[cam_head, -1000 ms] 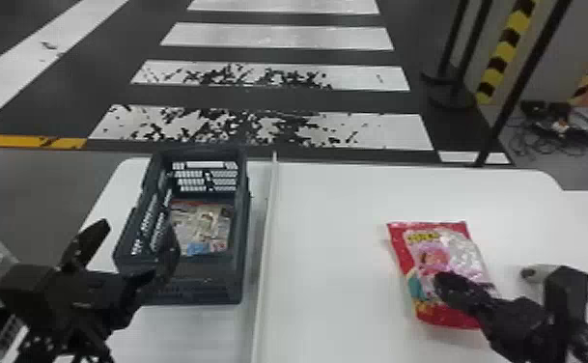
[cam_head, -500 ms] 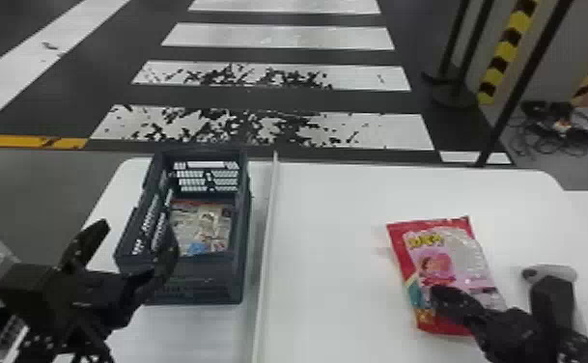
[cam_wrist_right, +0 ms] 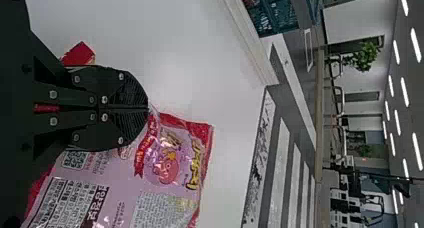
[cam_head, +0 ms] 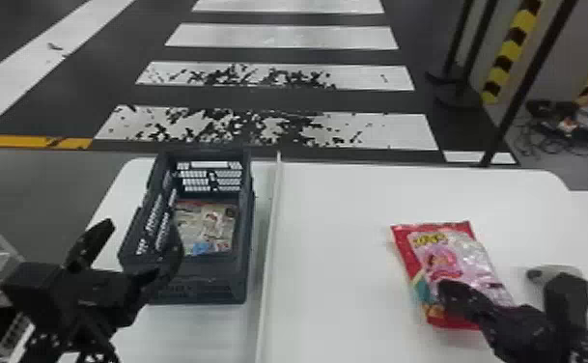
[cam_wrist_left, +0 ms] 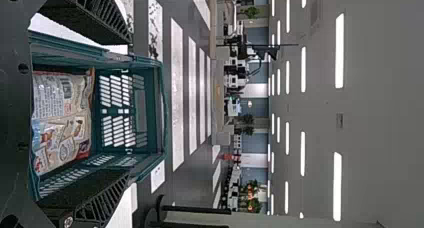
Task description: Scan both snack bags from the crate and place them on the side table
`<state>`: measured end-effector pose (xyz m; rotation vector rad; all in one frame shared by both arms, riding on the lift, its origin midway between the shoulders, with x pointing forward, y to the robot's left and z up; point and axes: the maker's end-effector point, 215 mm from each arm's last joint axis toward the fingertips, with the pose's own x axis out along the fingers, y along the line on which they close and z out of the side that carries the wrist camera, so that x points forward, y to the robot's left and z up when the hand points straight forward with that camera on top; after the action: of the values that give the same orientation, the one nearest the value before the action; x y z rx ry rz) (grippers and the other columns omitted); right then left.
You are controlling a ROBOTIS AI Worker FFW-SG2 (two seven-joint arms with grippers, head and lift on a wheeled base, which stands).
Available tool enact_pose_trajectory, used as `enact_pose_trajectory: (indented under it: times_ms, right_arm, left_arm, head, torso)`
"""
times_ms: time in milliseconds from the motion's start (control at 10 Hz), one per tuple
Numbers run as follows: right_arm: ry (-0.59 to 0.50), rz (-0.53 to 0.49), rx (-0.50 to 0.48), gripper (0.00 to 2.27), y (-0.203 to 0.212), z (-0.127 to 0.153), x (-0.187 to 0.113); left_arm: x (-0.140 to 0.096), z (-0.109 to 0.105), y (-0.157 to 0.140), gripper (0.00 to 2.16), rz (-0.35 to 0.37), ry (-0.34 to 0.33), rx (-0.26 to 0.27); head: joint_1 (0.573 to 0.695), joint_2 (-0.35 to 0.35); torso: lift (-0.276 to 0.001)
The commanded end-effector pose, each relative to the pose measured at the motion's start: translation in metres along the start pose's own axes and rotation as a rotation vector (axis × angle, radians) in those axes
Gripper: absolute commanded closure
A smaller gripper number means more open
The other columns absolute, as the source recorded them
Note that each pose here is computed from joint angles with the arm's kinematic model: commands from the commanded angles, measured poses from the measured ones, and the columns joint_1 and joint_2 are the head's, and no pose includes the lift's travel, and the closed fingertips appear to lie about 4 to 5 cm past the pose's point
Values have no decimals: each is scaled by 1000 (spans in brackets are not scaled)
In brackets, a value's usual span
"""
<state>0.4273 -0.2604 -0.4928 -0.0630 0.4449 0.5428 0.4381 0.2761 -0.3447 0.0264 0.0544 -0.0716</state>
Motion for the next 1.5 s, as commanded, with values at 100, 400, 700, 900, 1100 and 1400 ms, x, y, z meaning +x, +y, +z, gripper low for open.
enact_pose_trajectory:
  times_ms: [100, 400, 700, 900, 1100, 1400]
  right_arm:
    - [-87, -12, 23, 2243, -3, 46, -15]
    - [-69, -101, 38, 2243, -43, 38, -18]
    - [-17, -219, 69, 2243, -98, 7, -25]
    - [8, -275, 78, 2243, -118, -5, -29]
    - [41, -317, 75, 2243, -130, -19, -30]
    - [66, -318, 71, 2243, -130, -29, -30]
  left_arm:
    - [-1, 1, -1, 76, -2, -1, 0]
    - [-1, 2, 0, 76, -2, -2, 2]
    - [-1, 1, 1, 76, -4, -2, -2]
    - [0, 1, 2, 76, -5, -3, -5]
    - [0, 1, 3, 76, -5, -5, -4]
    - [0, 0, 4, 76, -3, -10, -8]
  head:
    - [695, 20]
    - [695, 7]
    - [695, -60]
    - [695, -97]
    - [695, -127]
    - [695, -139]
  torso:
    - [-98]
    - [-98]
    - [-98]
    - [-98]
    - [-98]
    - [-98]
